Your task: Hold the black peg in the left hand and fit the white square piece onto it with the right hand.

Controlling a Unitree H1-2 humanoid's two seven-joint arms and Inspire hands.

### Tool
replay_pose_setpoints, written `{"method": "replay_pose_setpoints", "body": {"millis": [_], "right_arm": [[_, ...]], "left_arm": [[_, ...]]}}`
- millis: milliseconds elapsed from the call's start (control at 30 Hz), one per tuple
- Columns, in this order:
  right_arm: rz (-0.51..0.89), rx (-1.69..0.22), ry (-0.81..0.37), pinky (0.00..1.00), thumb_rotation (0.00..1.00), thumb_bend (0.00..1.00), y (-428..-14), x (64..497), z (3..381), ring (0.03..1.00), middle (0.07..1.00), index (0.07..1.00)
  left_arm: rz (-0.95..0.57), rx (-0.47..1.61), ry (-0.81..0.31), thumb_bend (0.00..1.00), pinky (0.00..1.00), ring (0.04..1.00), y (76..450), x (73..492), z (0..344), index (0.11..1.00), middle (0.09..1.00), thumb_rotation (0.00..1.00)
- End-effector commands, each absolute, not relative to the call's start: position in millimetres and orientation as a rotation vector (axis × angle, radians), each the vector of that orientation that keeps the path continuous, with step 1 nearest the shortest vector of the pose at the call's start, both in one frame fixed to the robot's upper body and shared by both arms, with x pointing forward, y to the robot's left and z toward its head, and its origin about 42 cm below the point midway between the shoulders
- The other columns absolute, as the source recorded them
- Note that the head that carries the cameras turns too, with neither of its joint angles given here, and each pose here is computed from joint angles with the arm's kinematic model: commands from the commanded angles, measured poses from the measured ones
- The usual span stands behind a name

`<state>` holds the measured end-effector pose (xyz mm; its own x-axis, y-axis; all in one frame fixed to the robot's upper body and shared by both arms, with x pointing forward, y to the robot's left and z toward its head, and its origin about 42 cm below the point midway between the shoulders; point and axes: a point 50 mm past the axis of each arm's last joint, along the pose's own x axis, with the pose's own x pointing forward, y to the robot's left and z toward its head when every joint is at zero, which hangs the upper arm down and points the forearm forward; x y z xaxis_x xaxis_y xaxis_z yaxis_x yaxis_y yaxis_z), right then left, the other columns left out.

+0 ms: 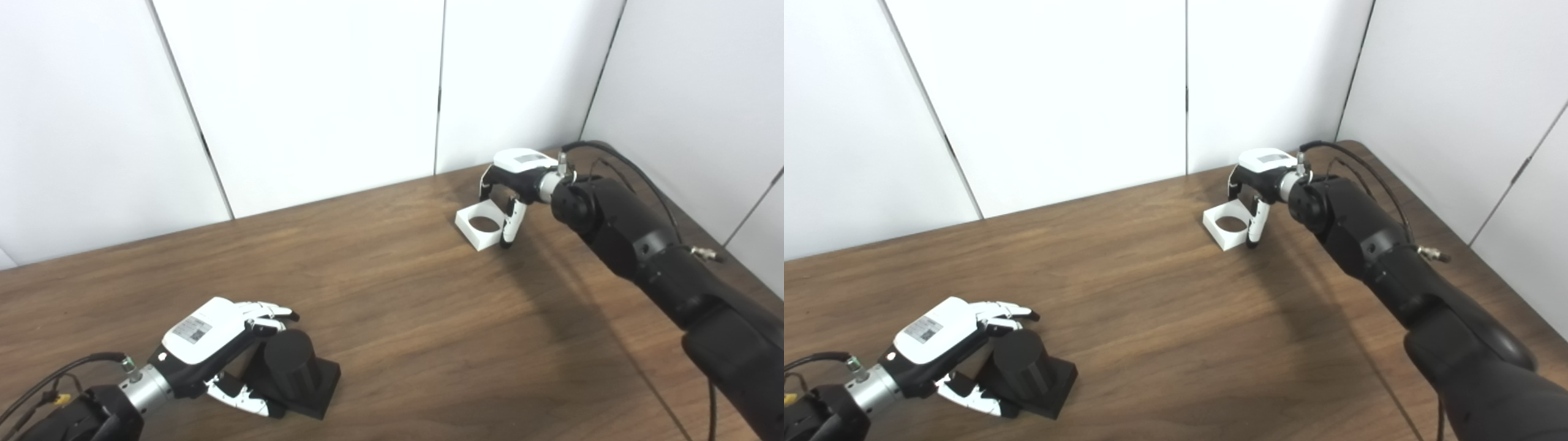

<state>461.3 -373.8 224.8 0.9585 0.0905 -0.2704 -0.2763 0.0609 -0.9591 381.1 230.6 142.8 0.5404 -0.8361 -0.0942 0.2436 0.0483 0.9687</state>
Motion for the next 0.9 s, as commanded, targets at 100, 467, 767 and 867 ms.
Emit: {"method": "replay_pose_setpoints", "body": {"millis": [100,467,767,867], "right_arm": [[0.267,-1.442,-0.038,0.76,0.13,0.52,-360.8,460.2,267.9,0.845,0.773,0.481],[0.349,-1.429,-0.212,0.75,0.14,0.52,-330.6,444.3,299.0,0.833,0.772,0.481],[0.431,-1.398,-0.303,0.72,0.14,0.52,-309.4,429.0,307.4,0.811,0.766,0.481],[0.47,-1.359,-0.344,0.71,0.14,0.52,-300.8,422.5,311.0,0.817,0.764,0.481]], "left_arm": [[-1.017,1.399,-0.462,0.52,0.73,0.833,249.9,368.6,114.5,0.49,0.841,0.06],[-1.017,1.406,-0.461,0.52,0.75,0.85,244.8,373.7,113.4,0.491,0.852,0.07],[-1.03,1.409,-0.452,0.52,0.77,0.871,233.2,375.3,115.3,0.492,0.867,0.07],[-1.038,1.425,-0.438,0.52,0.79,0.892,227.1,376.8,117.7,0.493,0.883,0.07]]}}
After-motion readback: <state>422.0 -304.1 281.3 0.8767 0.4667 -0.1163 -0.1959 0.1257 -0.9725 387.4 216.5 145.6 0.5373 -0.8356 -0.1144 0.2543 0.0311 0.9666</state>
